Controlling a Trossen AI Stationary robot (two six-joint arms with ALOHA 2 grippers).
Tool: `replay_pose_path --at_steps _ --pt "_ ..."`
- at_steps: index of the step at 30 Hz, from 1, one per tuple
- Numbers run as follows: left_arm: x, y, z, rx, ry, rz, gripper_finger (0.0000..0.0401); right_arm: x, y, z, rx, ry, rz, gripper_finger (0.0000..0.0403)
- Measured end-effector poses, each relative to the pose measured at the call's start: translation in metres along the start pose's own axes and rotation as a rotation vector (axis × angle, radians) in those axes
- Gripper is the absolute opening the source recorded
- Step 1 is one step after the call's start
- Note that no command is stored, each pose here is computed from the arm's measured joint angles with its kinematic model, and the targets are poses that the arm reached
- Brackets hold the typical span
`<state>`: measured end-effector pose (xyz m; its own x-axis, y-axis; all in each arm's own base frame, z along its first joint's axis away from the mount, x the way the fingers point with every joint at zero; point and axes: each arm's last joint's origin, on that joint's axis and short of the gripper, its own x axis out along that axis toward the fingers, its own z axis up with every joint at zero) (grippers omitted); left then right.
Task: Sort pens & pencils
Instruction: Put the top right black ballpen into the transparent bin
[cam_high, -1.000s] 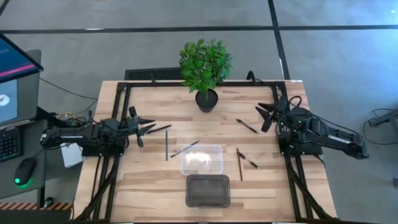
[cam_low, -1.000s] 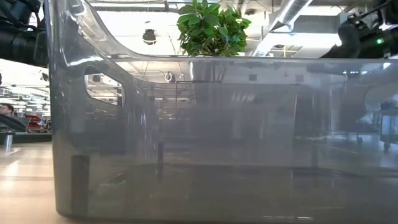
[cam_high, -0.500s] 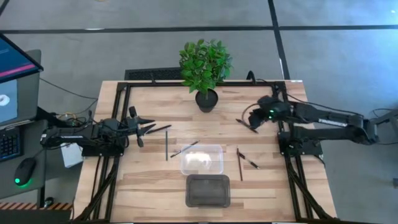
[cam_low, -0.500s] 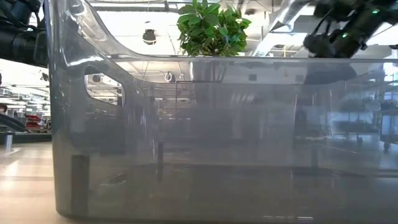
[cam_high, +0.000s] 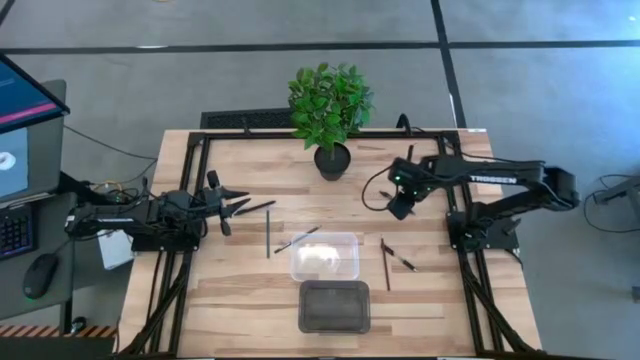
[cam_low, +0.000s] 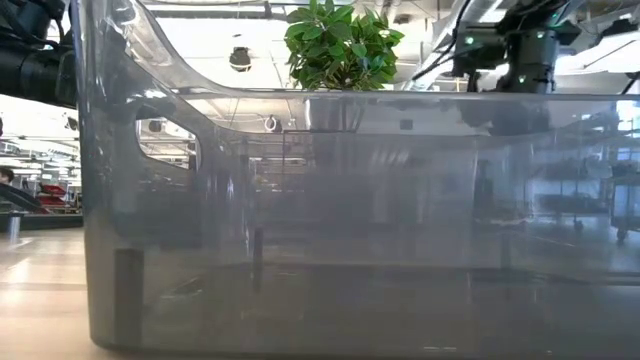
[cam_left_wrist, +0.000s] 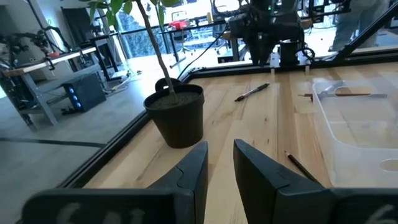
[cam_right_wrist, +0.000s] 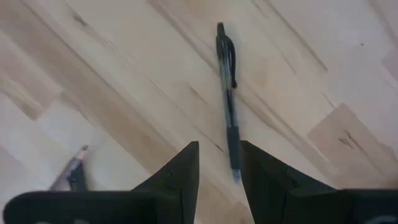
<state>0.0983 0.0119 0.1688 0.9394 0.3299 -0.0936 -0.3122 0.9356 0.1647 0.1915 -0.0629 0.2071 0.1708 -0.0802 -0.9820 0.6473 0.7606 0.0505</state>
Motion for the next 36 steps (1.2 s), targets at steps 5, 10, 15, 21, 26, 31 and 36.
replay_pose_path --at_steps 5,10,15,21,26,31,36 --pt "0.0 0.0 0.0 0.0 -0.002 0.0 0.0068 0.008 0.001 0.002 -0.009 0.035 -0.02 0.0136" --pt "0.0 0.0 0.0 -0.001 -0.003 0.0 0.0068 0.01 0.001 0.003 -0.01 0.046 -0.025 0.0159" --pt "0.0 0.0 0.0 -0.001 -0.003 0.001 0.0068 0.01 0.001 0.003 0.004 0.042 -0.033 0.0206" --pt "0.0 0.0 0.0 -0.002 -0.004 0.0 0.0068 0.01 0.001 0.005 0.007 0.02 -0.041 0.024" --pt "0.0 0.0 0.0 -0.002 -0.004 0.0 0.0068 0.01 0.001 0.006 0.008 0.003 -0.034 0.0237" --pt "0.0 0.0 0.0 -0.002 -0.004 0.0 0.0068 0.019 -0.001 -0.002 0.007 0.043 -0.04 0.0224" --pt "0.0 0.0 0.0 -0.003 -0.004 0.0 0.0068 0.028 -0.003 -0.008 0.01 0.062 -0.041 0.0211"
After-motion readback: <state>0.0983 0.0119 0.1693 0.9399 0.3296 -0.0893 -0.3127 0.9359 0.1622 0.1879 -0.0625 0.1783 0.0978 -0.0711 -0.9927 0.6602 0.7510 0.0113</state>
